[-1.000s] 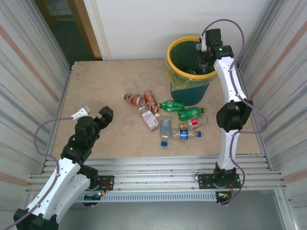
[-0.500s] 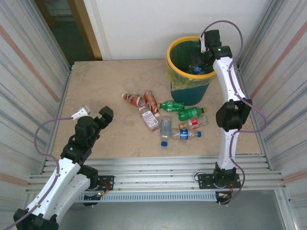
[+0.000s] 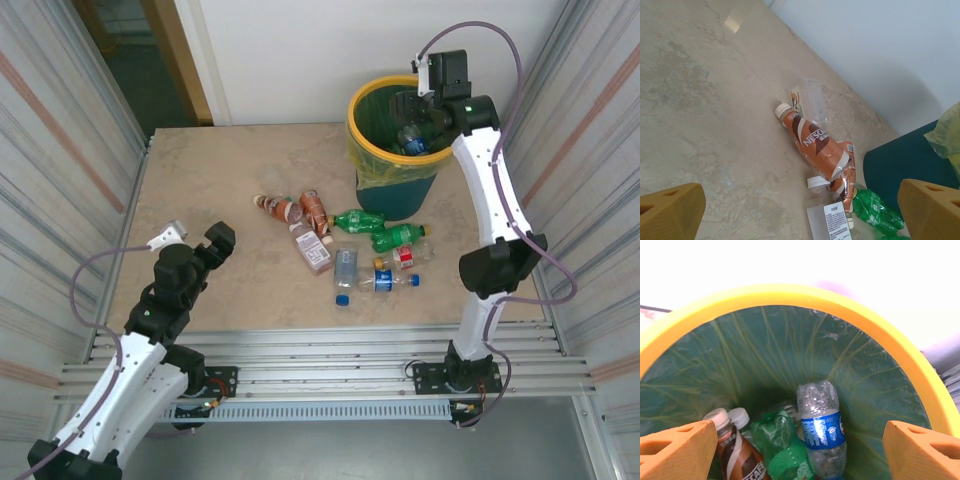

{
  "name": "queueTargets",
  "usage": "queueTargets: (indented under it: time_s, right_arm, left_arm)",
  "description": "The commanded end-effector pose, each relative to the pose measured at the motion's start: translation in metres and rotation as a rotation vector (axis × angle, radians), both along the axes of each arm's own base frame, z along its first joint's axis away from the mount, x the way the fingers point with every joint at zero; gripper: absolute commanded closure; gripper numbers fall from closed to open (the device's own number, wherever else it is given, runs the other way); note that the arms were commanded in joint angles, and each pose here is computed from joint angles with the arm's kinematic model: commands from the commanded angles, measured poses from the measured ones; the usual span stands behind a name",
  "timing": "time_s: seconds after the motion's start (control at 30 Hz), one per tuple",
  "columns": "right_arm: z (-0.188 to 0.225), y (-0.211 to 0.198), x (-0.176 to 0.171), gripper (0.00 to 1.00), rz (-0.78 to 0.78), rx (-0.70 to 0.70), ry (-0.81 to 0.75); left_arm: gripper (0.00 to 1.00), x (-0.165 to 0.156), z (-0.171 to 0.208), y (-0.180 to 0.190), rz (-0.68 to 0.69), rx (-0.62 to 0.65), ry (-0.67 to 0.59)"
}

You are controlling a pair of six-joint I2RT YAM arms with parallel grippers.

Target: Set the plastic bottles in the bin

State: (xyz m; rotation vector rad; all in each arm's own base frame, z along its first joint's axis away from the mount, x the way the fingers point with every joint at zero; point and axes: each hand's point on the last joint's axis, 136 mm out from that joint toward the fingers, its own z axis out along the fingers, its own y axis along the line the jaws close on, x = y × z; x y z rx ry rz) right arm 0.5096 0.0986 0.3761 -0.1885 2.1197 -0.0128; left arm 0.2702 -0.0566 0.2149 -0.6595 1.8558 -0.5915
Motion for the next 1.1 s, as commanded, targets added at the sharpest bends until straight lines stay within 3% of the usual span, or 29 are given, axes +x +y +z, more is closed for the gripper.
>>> queueTargets:
  time_s: [0.0, 0.13, 0.3, 0.57, 1.07]
  right_arm:
    - [0.027, 0.003, -0.015, 0.15, 0.000, -0.005, -0.082]
    - [0.039, 0.010, -0.035, 0.12, 0.000, 0.007, -0.122]
    - [0.046, 0.016, -0.065, 0.00, -0.003, -0.002, -0.174]
    - [0.027, 0.020, -0.113, 0.02, -0.002, 0.000, -0.180]
    - [-0.065, -0.020, -0.186, 0.02, -0.177, 0.088, -0.084]
  left_arm:
    - [0.01, -0.001, 0.006, 0.004, 0.018, -0.007, -0.017]
    - [0.01, -0.001, 0.006, 0.004, 0.018, -0.006, -0.016]
    - [0.01, -0.001, 0.005, 0.003, 0.014, -0.005, -0.013]
    - [0.01, 0.000, 0.004, 0.002, 0.009, -0.009, -0.015]
    - [0.01, 0.015, -0.008, -0.019, -0.074, 0.004, 0.086]
